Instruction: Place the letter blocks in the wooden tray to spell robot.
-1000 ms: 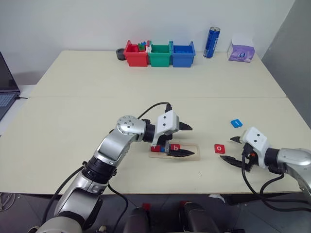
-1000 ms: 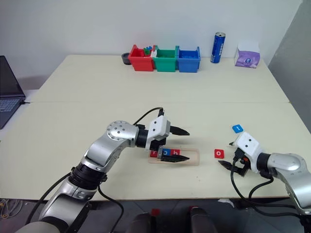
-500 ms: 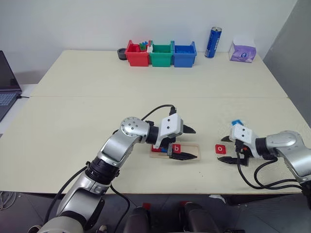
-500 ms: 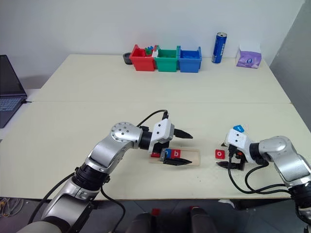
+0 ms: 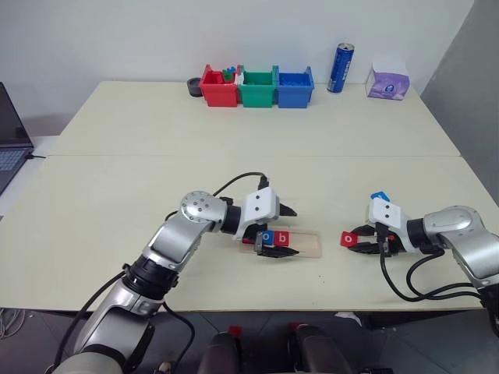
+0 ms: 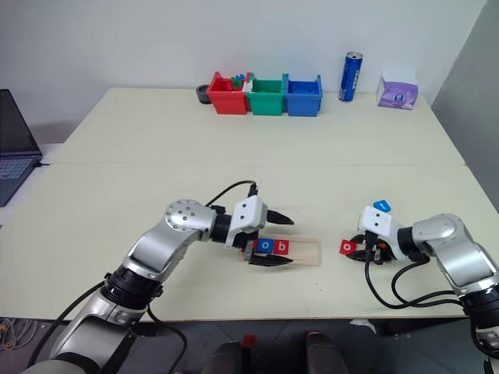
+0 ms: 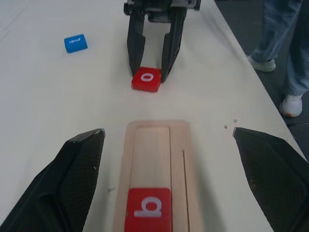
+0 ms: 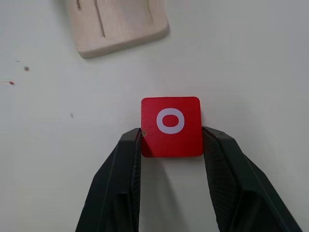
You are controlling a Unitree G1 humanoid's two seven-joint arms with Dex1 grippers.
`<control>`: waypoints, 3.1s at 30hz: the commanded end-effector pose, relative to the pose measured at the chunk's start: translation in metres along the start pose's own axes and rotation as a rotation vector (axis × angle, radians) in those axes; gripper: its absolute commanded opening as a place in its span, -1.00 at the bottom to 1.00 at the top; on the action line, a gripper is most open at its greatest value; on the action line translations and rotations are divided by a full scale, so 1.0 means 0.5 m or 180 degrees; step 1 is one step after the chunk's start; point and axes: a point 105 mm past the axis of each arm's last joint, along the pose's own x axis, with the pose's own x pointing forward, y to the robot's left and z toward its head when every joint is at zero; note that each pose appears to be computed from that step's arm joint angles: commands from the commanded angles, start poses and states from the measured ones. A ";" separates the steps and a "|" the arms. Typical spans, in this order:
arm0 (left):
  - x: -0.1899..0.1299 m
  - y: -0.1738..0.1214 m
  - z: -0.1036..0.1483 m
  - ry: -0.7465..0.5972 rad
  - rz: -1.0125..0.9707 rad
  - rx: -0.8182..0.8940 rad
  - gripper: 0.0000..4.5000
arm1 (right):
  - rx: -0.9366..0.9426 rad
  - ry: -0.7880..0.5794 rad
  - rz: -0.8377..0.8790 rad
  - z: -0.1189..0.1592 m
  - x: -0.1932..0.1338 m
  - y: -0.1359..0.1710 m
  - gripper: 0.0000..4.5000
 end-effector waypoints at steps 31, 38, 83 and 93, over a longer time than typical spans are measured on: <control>-0.074 0.019 -0.037 0.0275 0.0312 0.0221 1.00 | -0.0503 -0.0267 0.0302 0.142 0.113 0.032 -0.36; -0.068 0.019 -0.032 0.0253 0.0318 0.0240 1.00 | -0.0527 -0.0223 0.0310 0.140 0.115 0.032 -0.36; -0.086 0.021 -0.044 0.0300 0.0424 0.0179 1.00 | -0.0611 -0.0105 -0.0073 0.111 0.093 0.043 -0.99; -0.085 0.021 -0.043 0.0294 0.0446 0.0178 1.00 | -0.0760 -0.0057 -0.0010 0.112 0.112 0.043 -0.99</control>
